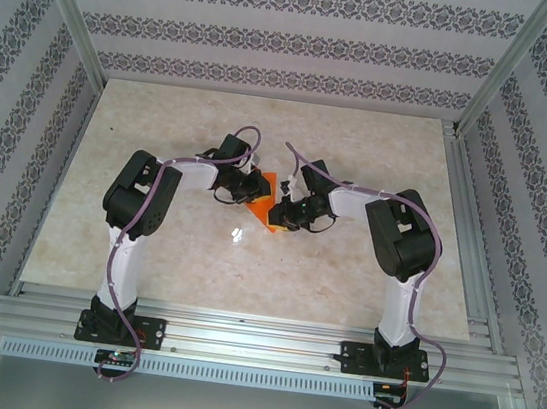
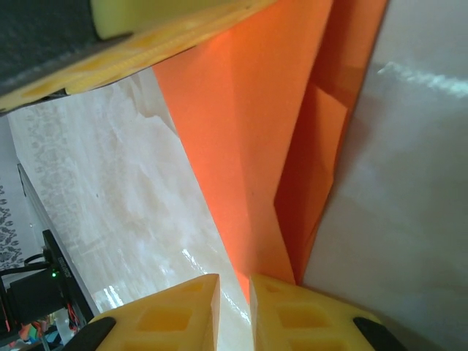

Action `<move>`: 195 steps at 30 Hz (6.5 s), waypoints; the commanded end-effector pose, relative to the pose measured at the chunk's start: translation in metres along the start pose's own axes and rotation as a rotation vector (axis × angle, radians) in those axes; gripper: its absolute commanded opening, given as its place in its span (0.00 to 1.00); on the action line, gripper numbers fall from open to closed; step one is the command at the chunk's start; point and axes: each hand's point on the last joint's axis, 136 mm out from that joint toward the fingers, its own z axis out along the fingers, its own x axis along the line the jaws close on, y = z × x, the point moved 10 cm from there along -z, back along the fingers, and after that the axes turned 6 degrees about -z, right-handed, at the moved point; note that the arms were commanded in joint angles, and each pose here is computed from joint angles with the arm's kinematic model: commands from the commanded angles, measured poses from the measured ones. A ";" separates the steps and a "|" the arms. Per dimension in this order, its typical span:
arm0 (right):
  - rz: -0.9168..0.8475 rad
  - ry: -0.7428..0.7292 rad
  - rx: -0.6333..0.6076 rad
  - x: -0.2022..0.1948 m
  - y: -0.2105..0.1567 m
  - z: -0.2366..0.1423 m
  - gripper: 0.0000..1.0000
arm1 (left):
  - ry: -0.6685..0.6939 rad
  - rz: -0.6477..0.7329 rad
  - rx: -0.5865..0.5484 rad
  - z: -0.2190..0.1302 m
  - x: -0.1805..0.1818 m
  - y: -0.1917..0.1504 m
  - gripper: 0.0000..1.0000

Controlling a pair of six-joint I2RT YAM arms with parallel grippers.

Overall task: Fold a paper plane with a square sheet of paper (fold left side to right side)
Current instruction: Fourth fold the wing at the center of the table.

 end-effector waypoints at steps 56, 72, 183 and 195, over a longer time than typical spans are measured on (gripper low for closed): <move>0.059 0.074 -0.003 -0.011 -0.007 0.008 0.23 | 0.076 -0.010 0.016 0.014 0.015 -0.004 0.13; 0.161 -0.178 0.164 -0.035 -0.036 0.021 0.21 | 0.021 0.071 -0.015 -0.014 -0.021 0.011 0.19; 0.133 -0.301 0.252 -0.024 -0.041 0.040 0.14 | -0.116 0.244 -0.196 -0.091 -0.011 0.055 0.13; 0.107 -0.292 0.224 -0.016 -0.033 0.035 0.14 | -0.054 0.247 -0.065 -0.005 -0.007 0.031 0.11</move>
